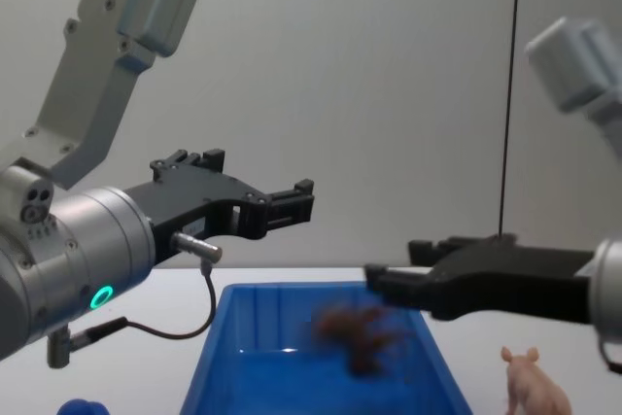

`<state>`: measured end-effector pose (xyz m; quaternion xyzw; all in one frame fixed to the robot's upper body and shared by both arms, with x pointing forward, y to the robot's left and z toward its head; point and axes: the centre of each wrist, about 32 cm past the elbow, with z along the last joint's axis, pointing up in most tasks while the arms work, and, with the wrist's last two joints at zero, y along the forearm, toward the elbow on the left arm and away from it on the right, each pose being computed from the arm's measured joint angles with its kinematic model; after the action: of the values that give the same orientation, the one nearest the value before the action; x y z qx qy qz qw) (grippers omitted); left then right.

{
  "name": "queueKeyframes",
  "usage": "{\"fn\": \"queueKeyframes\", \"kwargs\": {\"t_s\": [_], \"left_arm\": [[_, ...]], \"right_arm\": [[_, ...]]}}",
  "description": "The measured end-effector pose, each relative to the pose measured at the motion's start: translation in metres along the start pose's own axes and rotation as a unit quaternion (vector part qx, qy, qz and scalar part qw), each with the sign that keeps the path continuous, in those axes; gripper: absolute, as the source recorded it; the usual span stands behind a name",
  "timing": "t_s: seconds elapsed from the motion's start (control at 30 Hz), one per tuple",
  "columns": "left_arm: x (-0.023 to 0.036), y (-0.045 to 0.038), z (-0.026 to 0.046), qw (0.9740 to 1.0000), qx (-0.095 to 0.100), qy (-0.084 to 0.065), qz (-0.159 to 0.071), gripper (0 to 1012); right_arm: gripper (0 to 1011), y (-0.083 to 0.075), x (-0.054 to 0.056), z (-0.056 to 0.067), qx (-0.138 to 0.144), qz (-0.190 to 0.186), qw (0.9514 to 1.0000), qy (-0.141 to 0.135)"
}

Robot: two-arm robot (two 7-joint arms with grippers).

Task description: Pick up the two dolls from the table and place them into the box.

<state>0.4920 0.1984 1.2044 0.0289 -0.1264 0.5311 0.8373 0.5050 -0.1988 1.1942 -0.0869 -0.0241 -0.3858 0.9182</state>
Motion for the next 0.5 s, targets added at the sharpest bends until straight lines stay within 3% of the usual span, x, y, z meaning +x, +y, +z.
{"fn": "queueKeyframes", "kwargs": {"t_s": [0.23, 0.5], "left_arm": [[0.0000, 0.0000, 0.0000, 1.0000, 0.000, 0.000, 0.000, 1001], [0.0000, 0.0000, 0.0000, 1.0000, 0.000, 0.000, 0.000, 1001]], "right_arm": [[800, 0.0131, -0.0013, -0.0037, -0.013, 0.016, 0.9998, 0.004], [1000, 0.0092, 0.0000, -0.0085, -0.018, -0.003, 0.9998, 0.002]]}}
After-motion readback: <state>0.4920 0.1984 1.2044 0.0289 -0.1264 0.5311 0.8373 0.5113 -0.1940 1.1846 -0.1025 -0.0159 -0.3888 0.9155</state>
